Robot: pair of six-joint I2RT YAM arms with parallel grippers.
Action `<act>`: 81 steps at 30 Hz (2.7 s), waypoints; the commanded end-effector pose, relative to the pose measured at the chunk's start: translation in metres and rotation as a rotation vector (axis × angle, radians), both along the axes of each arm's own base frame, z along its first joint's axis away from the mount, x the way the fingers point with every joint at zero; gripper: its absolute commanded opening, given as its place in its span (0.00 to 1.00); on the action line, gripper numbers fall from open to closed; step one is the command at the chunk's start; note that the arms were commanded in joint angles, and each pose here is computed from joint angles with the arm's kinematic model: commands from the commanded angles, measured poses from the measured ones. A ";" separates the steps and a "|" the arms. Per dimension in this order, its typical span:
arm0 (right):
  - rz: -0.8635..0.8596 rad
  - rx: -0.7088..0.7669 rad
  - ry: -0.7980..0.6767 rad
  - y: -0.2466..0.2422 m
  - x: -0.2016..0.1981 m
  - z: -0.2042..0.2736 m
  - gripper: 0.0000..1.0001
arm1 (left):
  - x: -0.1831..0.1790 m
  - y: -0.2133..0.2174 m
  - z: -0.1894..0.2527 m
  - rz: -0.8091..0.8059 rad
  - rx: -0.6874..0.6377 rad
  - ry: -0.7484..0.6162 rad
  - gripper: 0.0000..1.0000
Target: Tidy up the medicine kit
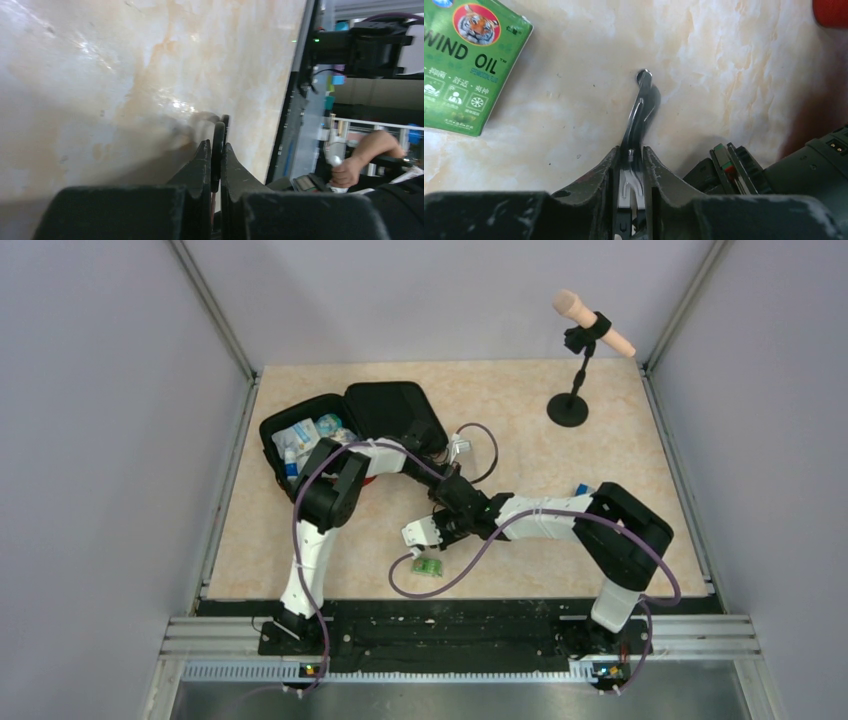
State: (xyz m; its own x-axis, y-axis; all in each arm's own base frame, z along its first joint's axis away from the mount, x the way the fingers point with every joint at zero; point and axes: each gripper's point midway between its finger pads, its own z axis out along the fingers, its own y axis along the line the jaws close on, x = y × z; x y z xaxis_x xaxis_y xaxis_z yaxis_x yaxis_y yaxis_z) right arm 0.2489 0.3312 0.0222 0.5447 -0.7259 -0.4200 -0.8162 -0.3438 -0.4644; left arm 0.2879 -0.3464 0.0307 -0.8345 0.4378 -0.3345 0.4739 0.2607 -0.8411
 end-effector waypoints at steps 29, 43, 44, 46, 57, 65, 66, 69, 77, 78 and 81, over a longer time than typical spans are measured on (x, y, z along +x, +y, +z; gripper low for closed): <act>-0.694 0.653 0.401 -0.039 0.086 0.217 0.49 | 0.108 0.160 0.222 0.524 0.216 -0.635 0.00; -1.038 0.900 0.848 -0.031 0.215 0.139 0.45 | 0.083 0.272 0.237 0.839 0.371 -0.778 0.00; -1.067 0.913 0.937 -0.030 0.218 0.128 0.47 | 0.081 0.278 0.238 0.855 0.369 -0.769 0.00; -1.110 0.927 1.054 -0.028 0.217 0.111 0.57 | 0.074 0.283 0.237 0.865 0.353 -0.754 0.00; -1.222 1.246 1.543 -0.015 0.193 0.091 0.99 | 0.059 0.293 0.225 0.902 0.354 -0.694 0.00; -1.246 1.396 1.785 0.014 0.186 0.083 0.99 | 0.064 0.285 0.223 0.903 0.298 -0.601 0.00; -1.250 1.400 1.807 0.018 0.186 0.079 0.99 | 0.064 0.285 0.224 0.906 0.292 -0.598 0.00; -1.247 1.406 1.847 0.026 0.189 0.072 0.99 | 0.064 0.285 0.226 0.914 0.282 -0.595 0.00; -1.171 1.481 1.837 0.024 0.196 0.070 0.99 | 0.065 0.283 0.229 0.923 0.257 -0.576 0.00; -1.164 1.497 1.837 0.023 0.200 0.070 0.99 | 0.065 0.283 0.228 0.925 0.256 -0.572 0.00; -1.162 1.482 1.875 0.027 0.207 0.067 0.99 | 0.065 0.283 0.229 0.932 0.252 -0.564 0.00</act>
State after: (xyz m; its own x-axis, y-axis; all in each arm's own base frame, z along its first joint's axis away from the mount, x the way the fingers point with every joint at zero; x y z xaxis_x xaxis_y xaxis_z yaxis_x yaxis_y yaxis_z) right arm 0.4412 0.3571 0.0907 -0.8066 0.5911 -0.0077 -0.0224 -0.0176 0.9996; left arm 0.3462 -0.0626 0.2386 -0.6721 -0.1503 -0.7250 0.2776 0.8566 -0.4349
